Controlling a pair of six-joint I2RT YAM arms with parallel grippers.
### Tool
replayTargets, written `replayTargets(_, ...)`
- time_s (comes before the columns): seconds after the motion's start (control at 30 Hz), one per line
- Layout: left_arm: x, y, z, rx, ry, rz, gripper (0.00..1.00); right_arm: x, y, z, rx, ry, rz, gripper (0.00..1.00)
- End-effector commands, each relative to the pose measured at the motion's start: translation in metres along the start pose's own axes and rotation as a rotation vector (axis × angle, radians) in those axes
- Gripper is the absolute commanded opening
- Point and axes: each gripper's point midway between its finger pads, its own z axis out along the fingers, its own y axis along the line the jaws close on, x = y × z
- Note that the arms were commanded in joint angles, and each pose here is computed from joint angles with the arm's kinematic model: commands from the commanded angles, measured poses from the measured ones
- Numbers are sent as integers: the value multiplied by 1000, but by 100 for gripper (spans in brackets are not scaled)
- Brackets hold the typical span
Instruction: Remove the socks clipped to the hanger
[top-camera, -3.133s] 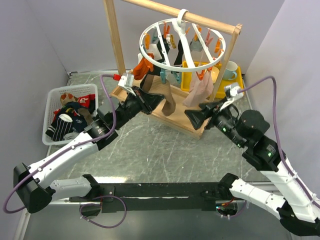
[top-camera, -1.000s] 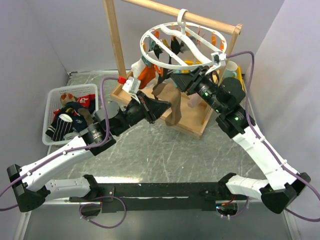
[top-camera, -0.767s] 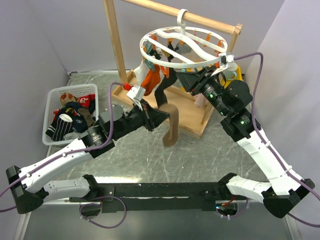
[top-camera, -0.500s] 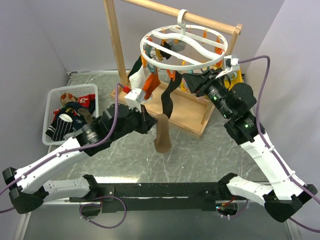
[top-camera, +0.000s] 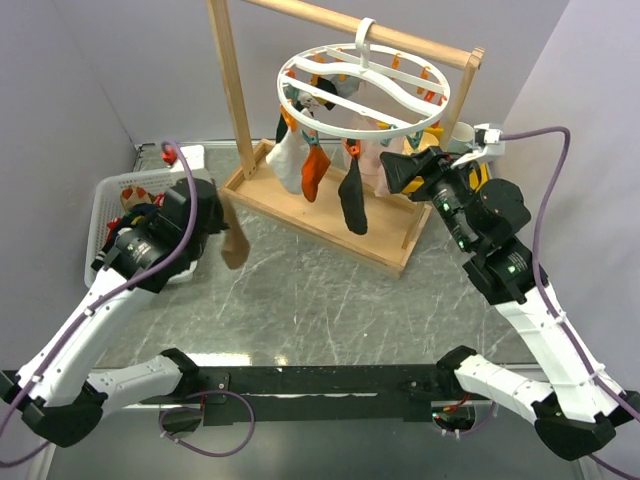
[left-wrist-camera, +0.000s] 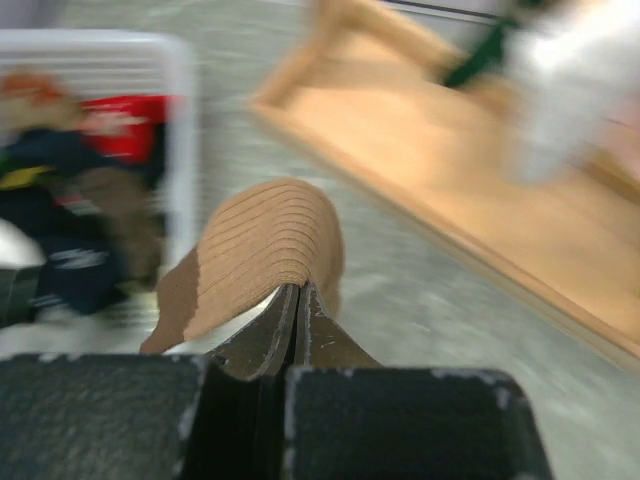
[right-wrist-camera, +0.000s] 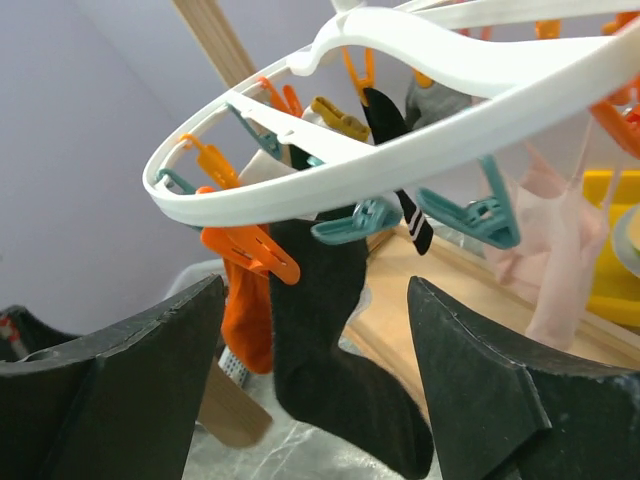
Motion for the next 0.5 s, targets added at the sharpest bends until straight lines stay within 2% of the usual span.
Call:
replayTargets(0.0,-18,74,6,-301,-24,49,1,-13,-11,-15,55,-40,-23,82)
replayTargets(0.2,-55,149,19,-549,-123,-7,1,-15,-12,-37,42,-56,-9,82)
replayTargets(0.27,-67,163,24,-566,-137,-29,1,-14,-14,-42,49,-46,-17,82)
replayTargets(0.4,-74,212,37,-746,-133,-40,1,-12,-15,-55,43,-31,-23,82)
replayTargets(0.47,-73,223,41,-805,-126,-45,1,-10,-18,-60,51,-31,-19,82)
